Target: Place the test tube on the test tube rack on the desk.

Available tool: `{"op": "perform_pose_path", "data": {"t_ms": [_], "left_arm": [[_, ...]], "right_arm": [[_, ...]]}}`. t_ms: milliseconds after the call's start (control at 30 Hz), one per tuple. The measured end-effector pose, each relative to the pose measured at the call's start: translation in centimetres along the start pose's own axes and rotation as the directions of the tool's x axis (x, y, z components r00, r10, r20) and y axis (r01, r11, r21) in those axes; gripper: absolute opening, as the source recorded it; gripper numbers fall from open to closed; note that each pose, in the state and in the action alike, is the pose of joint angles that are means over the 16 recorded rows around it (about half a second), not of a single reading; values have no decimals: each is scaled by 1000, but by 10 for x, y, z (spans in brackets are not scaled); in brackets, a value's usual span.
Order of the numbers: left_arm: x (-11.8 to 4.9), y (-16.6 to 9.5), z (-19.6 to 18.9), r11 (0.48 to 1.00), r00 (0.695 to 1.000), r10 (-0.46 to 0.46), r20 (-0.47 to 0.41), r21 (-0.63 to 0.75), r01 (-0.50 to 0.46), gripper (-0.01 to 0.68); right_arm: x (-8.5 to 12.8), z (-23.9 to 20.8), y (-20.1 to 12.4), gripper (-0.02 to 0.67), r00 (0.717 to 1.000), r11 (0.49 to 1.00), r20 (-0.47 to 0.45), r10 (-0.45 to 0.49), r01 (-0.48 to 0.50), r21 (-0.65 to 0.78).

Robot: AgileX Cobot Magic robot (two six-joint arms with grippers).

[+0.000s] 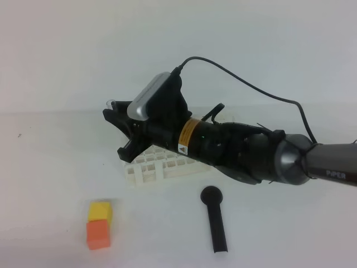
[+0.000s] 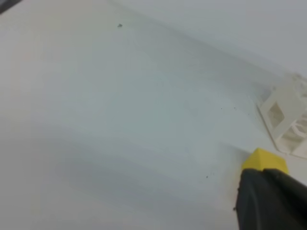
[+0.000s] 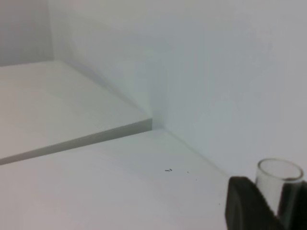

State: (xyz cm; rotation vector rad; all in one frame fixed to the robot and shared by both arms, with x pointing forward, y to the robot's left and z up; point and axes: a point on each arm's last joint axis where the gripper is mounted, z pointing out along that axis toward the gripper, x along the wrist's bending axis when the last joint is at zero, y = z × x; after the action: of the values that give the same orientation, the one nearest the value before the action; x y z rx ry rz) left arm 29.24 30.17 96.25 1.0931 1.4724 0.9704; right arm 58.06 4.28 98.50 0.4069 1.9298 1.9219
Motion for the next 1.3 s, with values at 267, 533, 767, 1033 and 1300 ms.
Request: {"op": "perform_pose_path", "data": {"t_ms": [267,533,767,1033,1300], "left_arm": [[1,-8,0,995,998,64,-2,75,-63,-1],[1,-8,0,993,996,89,0,76,-89,-1],[1,-8,0,993,995,95,0,74,-95,-1],[0,-6,0,993,995,98,2,70,-98,-1],[0,-6,0,993,995,98,2,71,-98,-1]], "right_arm": [[-1,2,-11,127,1000,1000,8,14,-14,9],[-2,4,-25,140,999,999,24,38,-38,16],[-4,5,-30,231,998,999,40,44,-45,16],[-5,5,-29,350,998,999,51,38,-39,19],[-4,0,-8,253,999,997,39,-37,34,74]]}}
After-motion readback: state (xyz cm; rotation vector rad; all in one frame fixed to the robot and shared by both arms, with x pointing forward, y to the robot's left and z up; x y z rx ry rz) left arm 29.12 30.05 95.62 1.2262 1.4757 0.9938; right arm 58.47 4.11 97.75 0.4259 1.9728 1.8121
